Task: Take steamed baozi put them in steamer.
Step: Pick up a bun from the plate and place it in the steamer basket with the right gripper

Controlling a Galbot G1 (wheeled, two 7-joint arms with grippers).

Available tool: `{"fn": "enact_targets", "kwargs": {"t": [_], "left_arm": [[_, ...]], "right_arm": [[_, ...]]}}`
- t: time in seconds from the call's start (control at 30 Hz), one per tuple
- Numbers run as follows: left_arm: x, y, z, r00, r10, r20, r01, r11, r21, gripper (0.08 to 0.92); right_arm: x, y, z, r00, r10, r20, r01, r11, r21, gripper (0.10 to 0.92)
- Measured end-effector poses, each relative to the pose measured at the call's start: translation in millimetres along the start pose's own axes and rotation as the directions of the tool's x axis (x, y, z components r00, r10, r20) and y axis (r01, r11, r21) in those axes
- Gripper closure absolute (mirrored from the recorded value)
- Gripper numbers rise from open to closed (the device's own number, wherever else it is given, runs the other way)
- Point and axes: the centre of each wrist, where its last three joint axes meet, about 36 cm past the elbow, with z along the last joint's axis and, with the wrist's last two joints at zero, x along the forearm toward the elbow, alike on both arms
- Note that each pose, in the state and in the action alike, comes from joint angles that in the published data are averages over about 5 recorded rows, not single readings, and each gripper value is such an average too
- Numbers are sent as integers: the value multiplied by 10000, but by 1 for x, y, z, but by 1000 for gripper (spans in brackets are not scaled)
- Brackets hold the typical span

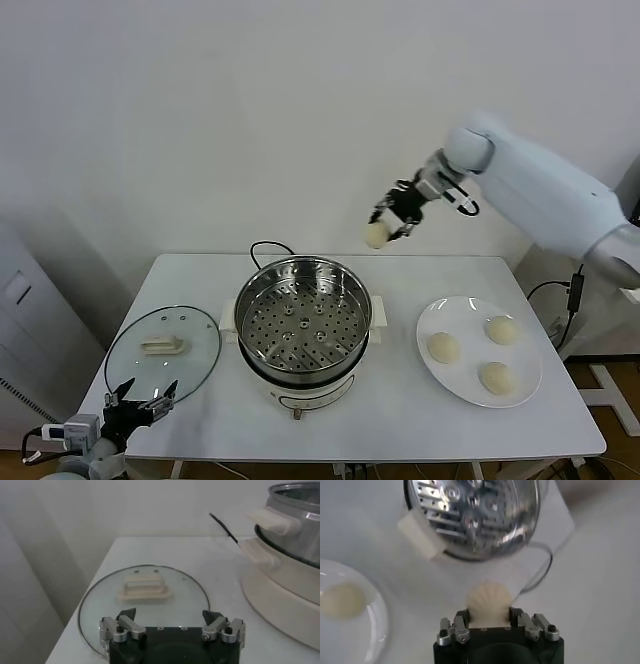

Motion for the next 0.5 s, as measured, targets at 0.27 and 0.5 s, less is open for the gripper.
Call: {"fn": "enact_targets", "kwargs": {"t": [0.27,0.5], "left_arm": [[-1,1,1,10000,-49,-37,49,10000,-10,177],[-1,1,2,10000,-66,-49,66,10000,2,177]], "right_arm": [[-31,-58,-42,9976,-651,234,576,9686,2418,522],[-62,-81,-69,9935,-1135,34,1046,9258,3633,522]]}}
